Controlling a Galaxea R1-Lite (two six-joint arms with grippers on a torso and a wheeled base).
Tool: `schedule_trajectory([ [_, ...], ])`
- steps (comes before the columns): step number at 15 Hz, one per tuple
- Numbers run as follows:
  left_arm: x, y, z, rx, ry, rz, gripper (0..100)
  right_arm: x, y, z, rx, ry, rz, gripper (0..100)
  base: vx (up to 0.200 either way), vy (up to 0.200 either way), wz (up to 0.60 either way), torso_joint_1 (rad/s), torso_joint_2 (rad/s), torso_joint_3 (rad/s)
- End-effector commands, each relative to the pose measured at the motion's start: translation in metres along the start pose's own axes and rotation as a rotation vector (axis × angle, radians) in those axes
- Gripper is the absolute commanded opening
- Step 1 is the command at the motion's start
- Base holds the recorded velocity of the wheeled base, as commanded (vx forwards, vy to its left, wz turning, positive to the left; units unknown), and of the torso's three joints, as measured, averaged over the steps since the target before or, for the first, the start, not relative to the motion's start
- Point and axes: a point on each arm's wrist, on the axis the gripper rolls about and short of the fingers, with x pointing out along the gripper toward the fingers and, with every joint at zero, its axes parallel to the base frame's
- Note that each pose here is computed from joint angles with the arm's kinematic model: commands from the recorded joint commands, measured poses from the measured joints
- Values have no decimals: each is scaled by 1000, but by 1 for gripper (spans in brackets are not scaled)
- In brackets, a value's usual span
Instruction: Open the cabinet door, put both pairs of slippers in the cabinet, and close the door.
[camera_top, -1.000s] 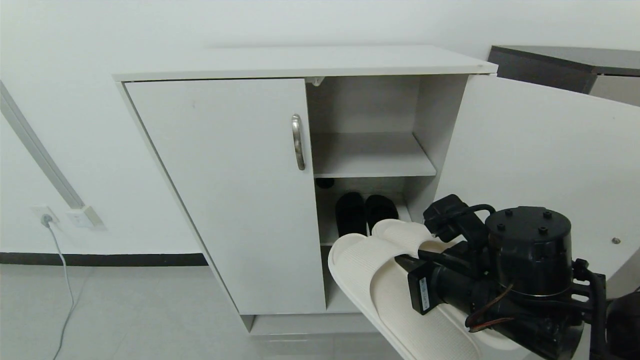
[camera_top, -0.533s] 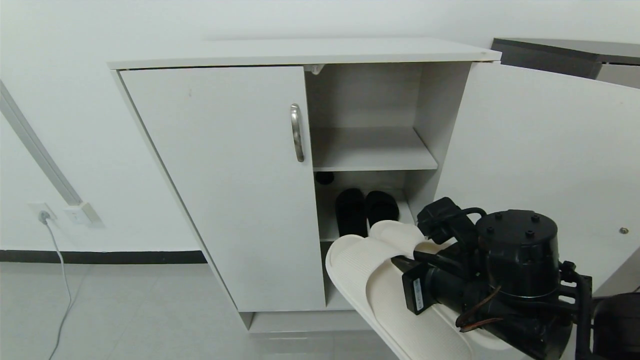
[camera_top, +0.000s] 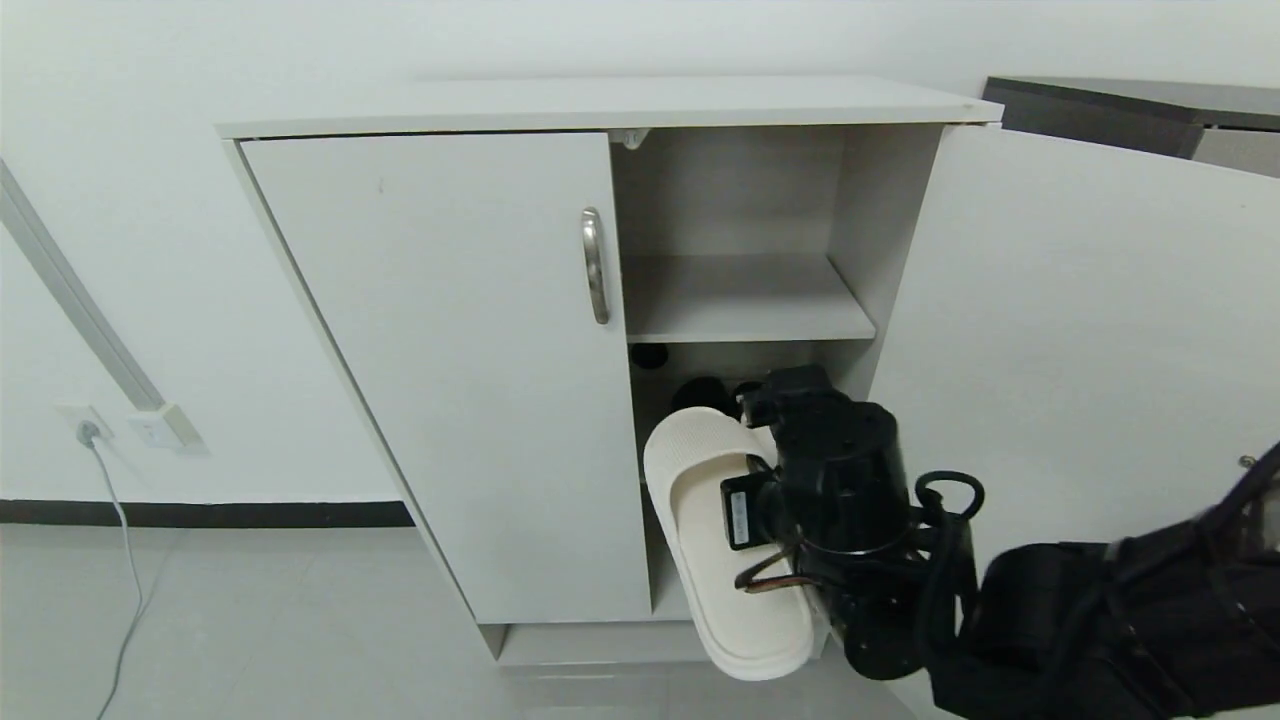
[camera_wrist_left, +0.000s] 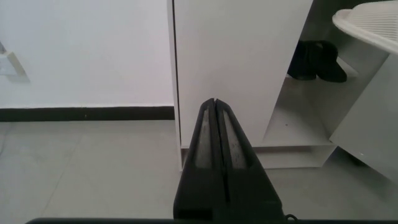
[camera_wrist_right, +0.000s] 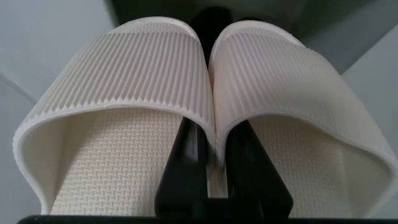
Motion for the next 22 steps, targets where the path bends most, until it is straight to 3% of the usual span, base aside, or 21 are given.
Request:
schedule_trajectory([
  [1, 0, 0, 0, 0, 2, 1, 0, 20, 14, 19, 37, -7, -89, 0, 0, 0, 0, 0, 0, 0],
  [7, 0, 0, 0, 0, 1, 2, 0, 23, 7, 71, 59, -32, -153, 0, 0, 0, 0, 0, 0, 0],
  [16, 0, 0, 0, 0, 2, 1, 0, 18, 5, 81, 52, -55, -146, 0, 0, 0, 0, 0, 0, 0],
  [22, 0, 0, 0, 0, 2, 1, 0, 18, 5, 80, 47, -52, -147, 0, 200, 0, 0, -1, 0, 3],
])
